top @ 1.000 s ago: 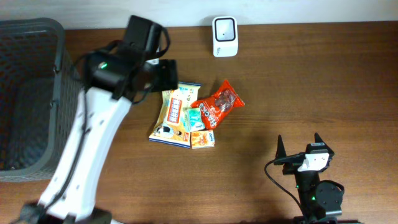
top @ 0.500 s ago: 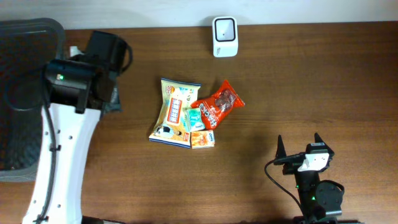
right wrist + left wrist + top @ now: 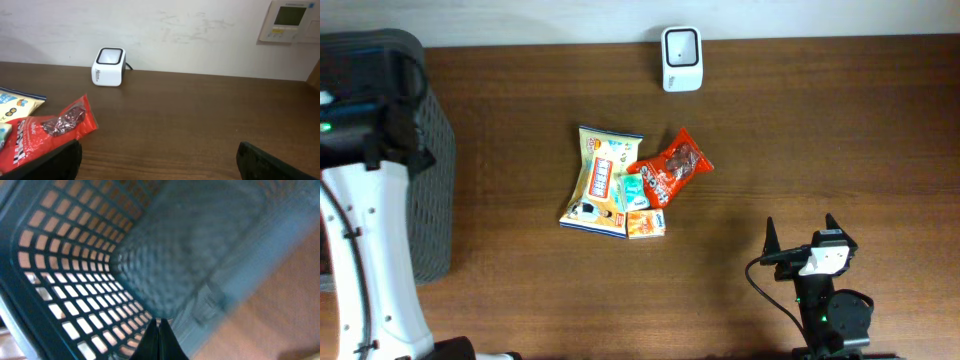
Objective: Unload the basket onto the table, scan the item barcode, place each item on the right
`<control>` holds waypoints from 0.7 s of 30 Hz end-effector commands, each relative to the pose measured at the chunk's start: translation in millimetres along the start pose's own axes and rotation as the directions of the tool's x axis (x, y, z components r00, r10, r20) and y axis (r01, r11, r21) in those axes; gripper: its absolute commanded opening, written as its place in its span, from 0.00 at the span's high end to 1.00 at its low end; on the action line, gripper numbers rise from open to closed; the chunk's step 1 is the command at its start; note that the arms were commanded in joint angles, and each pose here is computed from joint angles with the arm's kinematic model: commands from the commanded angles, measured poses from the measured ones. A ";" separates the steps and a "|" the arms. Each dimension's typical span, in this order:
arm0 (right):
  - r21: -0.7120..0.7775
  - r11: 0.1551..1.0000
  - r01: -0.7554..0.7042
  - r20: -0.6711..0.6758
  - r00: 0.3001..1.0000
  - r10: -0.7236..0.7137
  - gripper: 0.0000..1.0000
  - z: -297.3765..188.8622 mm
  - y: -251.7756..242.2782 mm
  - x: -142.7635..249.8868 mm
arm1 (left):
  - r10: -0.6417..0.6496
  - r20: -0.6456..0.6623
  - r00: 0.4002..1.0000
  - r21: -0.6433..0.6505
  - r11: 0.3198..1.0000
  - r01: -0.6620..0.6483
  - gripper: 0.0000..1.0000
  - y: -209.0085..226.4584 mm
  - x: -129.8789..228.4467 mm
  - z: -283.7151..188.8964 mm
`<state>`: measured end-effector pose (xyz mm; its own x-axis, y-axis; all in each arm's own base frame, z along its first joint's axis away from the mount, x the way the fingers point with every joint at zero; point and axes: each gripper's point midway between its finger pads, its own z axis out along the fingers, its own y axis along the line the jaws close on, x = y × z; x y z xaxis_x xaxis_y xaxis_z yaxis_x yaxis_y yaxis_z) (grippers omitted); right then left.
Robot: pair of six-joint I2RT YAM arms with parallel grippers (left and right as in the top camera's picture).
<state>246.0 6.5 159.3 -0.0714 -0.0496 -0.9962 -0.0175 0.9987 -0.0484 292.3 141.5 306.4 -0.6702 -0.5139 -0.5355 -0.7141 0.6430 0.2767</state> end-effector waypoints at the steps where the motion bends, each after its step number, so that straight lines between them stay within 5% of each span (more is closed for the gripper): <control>1: 0.017 1.000 -0.001 -0.005 1.000 0.001 0.02 0.2 -3.3 3.4 | -0.164 0.052 0.985 0.042 0.986 0.162 1.00 8.7 -28.1 13.3; 4: 0.017 1.000 -0.001 -0.005 1.000 0.001 0.02 0.2 -3.3 3.4 | -0.233 0.096 0.968 0.152 0.964 0.217 1.00 -8.5 -61.2 29.7; 8: 0.017 1.000 -0.001 -0.005 1.000 0.001 0.02 0.2 -3.3 3.4 | -0.093 0.140 0.986 0.385 0.922 0.032 1.00 -77.8 -92.4 51.2; 15: 0.017 1.000 -0.001 -0.005 1.000 0.001 0.02 0.2 -3.3 3.4 | -0.077 0.116 0.990 0.382 0.924 0.027 1.00 -122.9 -105.2 121.2; 21: 0.017 1.000 -0.001 -0.005 1.000 0.001 0.01 0.2 -3.3 3.4 | -0.046 0.160 0.986 0.543 0.838 -0.049 1.00 -143.4 -112.0 88.8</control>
<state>246.0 6.5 159.6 -0.0706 -0.0491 -0.9963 -0.0174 0.9987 -0.0480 482.1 183.9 234.8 -0.5699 -0.4962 -0.6549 -0.5854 0.8046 -0.1002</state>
